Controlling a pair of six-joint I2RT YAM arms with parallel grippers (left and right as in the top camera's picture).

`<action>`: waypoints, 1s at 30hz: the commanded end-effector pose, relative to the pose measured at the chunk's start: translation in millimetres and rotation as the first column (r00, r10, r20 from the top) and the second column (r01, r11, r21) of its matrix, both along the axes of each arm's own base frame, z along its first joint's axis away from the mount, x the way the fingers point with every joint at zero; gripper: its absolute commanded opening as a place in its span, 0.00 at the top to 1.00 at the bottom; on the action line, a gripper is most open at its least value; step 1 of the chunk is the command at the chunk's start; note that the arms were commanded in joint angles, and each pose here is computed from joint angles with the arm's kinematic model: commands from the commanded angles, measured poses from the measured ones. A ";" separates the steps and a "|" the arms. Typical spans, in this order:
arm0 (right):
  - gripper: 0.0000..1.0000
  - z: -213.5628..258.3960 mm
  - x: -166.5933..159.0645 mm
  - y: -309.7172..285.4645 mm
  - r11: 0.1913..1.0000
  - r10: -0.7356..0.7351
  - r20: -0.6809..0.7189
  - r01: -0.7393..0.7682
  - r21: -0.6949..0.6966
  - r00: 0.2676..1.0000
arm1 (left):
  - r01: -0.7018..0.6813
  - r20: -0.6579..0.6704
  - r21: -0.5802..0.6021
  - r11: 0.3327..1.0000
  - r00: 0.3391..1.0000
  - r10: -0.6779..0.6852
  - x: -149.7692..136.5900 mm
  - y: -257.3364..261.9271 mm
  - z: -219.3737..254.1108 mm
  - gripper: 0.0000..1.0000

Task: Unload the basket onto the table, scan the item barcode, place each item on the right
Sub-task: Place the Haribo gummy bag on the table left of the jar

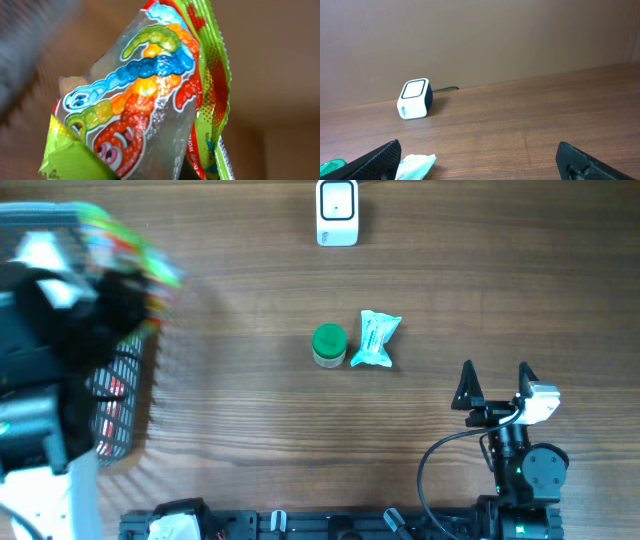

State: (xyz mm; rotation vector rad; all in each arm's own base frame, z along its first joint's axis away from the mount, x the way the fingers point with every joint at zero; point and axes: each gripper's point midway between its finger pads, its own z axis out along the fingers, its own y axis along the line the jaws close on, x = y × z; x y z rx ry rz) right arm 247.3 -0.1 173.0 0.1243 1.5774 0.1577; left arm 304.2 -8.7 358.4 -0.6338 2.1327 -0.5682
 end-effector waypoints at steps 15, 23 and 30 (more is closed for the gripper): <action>0.00 1.2 -0.2 -2.4 1.000 -0.013 0.006 0.013 0.006 1.000 | 0.242 -0.417 0.173 0.955 0.896 -0.152 34.0 -120.1 -302.3 0.90; 0.00 1.2 -0.2 -2.4 1.000 -0.013 0.006 0.013 0.006 1.000 | 0.216 -0.215 0.241 0.946 0.963 -0.164 58.3 -117.2 -215.0 0.00; 0.00 1.2 -0.2 -2.4 1.000 -0.013 0.006 0.013 0.005 1.000 | 0.237 -0.362 0.282 0.930 0.924 -0.126 51.8 -109.9 -265.6 0.96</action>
